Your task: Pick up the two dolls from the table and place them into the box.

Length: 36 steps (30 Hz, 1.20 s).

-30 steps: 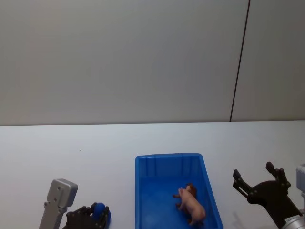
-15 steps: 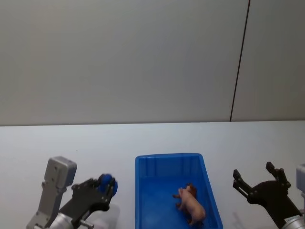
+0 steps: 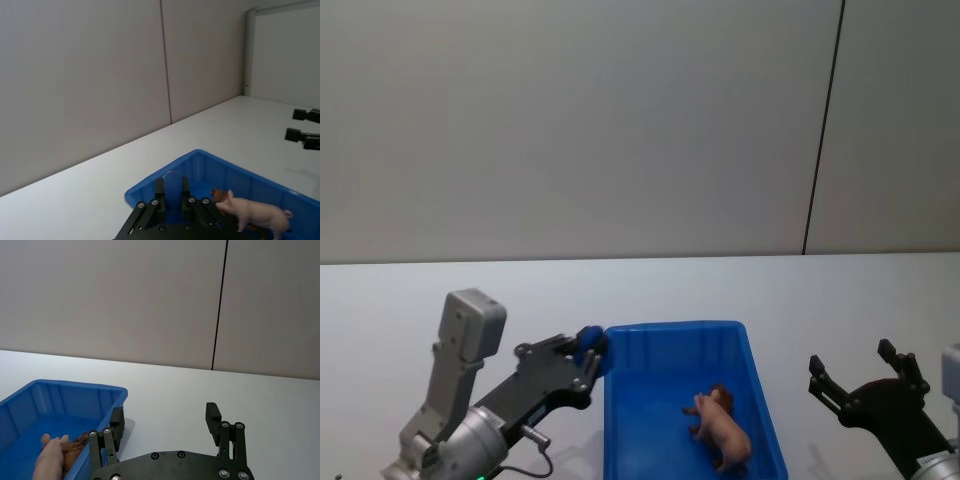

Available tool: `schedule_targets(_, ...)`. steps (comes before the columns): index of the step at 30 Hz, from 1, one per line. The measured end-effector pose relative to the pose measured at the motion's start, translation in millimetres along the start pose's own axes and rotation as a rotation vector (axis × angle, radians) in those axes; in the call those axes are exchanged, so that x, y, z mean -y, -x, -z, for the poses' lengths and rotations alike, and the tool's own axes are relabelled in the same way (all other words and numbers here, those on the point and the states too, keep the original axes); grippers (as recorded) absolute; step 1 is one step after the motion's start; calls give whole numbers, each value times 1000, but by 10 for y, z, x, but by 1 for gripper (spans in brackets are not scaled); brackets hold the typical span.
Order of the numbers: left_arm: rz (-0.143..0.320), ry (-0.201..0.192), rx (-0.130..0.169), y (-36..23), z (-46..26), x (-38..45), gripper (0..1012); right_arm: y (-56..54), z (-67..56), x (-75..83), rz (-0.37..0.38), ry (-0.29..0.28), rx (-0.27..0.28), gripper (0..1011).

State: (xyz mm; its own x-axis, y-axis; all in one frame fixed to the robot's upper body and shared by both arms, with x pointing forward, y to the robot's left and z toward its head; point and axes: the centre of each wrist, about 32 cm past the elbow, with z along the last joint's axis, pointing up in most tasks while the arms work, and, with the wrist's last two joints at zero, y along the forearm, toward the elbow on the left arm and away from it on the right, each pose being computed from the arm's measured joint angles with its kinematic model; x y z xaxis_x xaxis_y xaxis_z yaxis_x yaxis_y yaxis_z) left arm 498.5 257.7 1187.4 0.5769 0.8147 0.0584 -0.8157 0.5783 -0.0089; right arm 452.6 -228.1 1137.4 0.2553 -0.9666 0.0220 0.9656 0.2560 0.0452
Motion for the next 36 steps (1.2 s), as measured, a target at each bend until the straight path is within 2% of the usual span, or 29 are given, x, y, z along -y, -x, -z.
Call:
schedule_targets(3,41,15,-5,6,-25,58,201,0,0,0,0,0,0,1001)
schedule_targets(4,60,21,-8,10,-32,81,240,0,0,0,0,0,0,1001)
schedule_targets(5,60,21,-8,10,-32,81,282,0,0,0,0,0,0,1001)
schedule_targets(8,102,38,-18,23,-40,151,342,0,0,0,0,0,0,1001)
schedule_targets(9,110,42,-19,25,-42,165,407,0,0,0,0,0,0,1001)
schedule_targets(10,117,45,-20,27,-43,176,415,0,0,0,0,0,0,1001)
schedule_targets(14,149,59,-28,38,-47,231,552,0,0,0,0,0,0,1001)
schedule_targets(15,153,61,-29,39,-47,238,616,0,0,0,0,0,0,1001)
schedule_targets(22,180,72,-33,49,-52,285,832,0,0,0,0,0,0,1001)
schedule_targets(28,197,81,-37,55,-56,317,979,0,0,0,0,0,0,1001)
schedule_targets(36,209,86,-39,60,-59,337,1002,0,0,0,0,0,0,1001)
